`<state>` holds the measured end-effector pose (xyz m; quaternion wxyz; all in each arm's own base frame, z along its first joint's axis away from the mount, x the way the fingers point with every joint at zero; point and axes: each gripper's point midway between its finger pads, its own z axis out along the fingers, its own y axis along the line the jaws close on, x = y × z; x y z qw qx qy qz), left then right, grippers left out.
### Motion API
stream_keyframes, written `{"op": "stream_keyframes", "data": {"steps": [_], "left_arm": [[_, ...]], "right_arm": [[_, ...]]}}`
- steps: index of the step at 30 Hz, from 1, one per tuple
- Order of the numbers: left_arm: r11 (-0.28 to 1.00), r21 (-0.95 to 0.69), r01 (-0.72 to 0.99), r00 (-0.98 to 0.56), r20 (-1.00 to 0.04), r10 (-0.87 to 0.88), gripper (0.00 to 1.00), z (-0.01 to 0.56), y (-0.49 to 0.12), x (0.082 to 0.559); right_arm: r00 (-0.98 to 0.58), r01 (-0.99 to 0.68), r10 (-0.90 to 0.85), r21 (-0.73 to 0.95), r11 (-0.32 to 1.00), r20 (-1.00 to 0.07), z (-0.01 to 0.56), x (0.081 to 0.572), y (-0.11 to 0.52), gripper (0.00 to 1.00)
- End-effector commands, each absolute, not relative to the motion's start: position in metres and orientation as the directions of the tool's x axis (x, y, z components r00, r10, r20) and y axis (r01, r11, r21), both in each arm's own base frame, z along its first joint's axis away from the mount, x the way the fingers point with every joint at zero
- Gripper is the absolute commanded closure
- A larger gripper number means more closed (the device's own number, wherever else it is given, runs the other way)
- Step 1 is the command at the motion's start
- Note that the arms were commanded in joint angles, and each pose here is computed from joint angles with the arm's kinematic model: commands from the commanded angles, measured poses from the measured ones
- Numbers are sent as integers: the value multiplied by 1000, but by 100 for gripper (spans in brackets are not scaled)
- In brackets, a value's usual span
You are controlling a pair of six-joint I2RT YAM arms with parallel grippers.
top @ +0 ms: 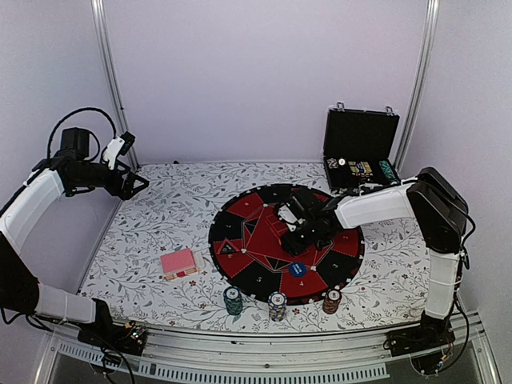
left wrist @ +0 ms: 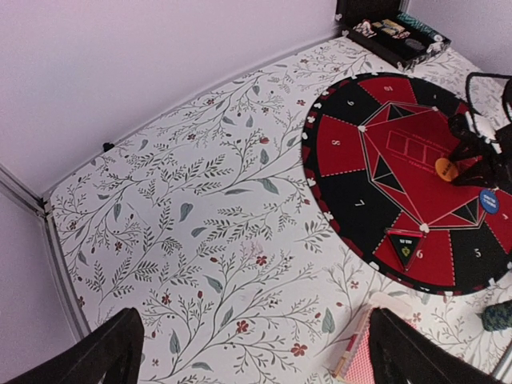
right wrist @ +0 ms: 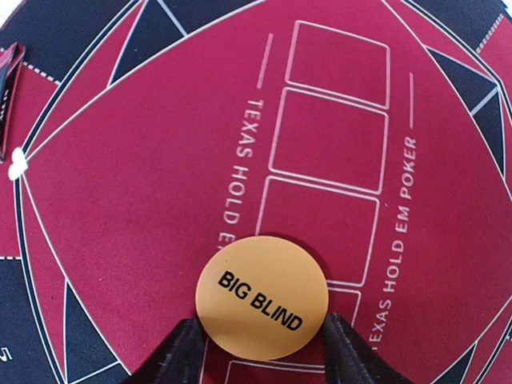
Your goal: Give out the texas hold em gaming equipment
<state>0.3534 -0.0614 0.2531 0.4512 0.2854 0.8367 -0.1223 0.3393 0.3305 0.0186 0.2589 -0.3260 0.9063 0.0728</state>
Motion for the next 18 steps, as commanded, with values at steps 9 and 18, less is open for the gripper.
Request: {"op": "stream_keyframes", "data": {"steps": [9, 18], "left_arm": [[799, 62, 598, -410, -833, 372, 0, 264, -65, 354], [798, 58, 599, -414, -831, 371, 0, 263, -65, 356]], "right_arm": [[-651, -589, -542, -97, 802, -532, 8, 372, 327, 55], [-654, -540, -474, -74, 838, -589, 20, 425, 325, 55]]}}
